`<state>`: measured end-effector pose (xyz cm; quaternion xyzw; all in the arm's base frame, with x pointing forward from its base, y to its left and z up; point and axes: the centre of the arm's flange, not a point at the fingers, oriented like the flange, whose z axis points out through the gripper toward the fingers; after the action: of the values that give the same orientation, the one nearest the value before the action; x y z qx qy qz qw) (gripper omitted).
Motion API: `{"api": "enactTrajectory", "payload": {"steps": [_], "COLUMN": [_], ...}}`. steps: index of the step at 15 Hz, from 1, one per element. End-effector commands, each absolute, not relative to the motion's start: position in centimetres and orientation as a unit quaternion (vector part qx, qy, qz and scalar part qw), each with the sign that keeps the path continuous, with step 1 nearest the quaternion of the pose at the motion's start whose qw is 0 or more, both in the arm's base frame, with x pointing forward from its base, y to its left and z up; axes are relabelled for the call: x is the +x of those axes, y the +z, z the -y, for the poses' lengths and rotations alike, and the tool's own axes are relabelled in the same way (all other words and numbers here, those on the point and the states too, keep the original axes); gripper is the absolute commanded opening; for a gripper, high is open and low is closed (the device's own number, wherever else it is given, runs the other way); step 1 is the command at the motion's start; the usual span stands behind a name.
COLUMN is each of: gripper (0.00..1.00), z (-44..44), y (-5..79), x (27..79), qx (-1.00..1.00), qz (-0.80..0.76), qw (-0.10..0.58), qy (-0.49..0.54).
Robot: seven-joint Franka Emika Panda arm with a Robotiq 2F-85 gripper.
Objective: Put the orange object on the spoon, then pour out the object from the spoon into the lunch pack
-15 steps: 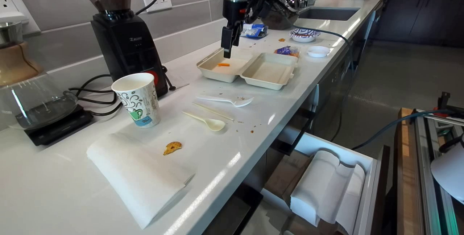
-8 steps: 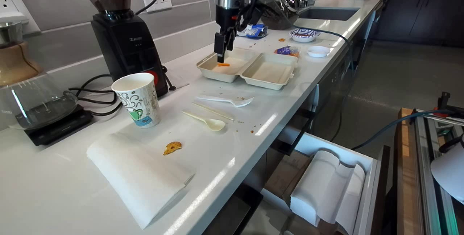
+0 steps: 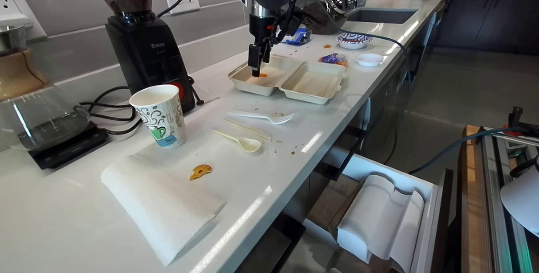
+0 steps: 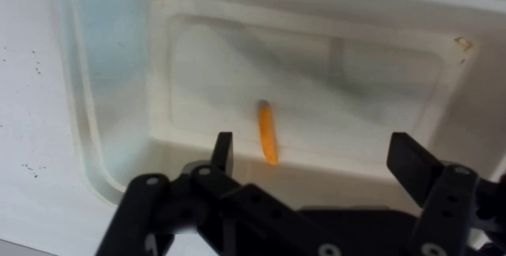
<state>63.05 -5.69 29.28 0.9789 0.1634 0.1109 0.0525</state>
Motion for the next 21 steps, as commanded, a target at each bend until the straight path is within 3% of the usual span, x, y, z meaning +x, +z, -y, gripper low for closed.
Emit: {"api": "enactTrajectory", "payload": {"steps": [1,6,7,9,10,12,14,17,21], "gripper": [1.00,0.90,0.80,0.72,0.59,0.51,0.47,0.55,0.55], "z": [6.4,6.7,6.7,6.7,6.7,6.6,6.7,6.7,7.1], "y": [28.3,28.0,28.0,27.8,27.8,27.8,27.7,27.5,27.3], "x": [64.4,65.0,65.1,65.2,65.2,65.2,65.2,65.1,65.0], "qx": [0.979,0.979,0.979,0.979,0.979,0.979,0.979,0.979,0.979], "qz": [-0.162,-0.160,-0.160,-0.160,-0.161,-0.162,-0.163,-0.162,-0.160], "qw": [0.055,0.055,0.055,0.054,0.054,0.053,0.053,0.053,0.054], "qy": [0.107,0.112,0.112,0.112,0.114,0.114,0.113,0.112,0.112]}}
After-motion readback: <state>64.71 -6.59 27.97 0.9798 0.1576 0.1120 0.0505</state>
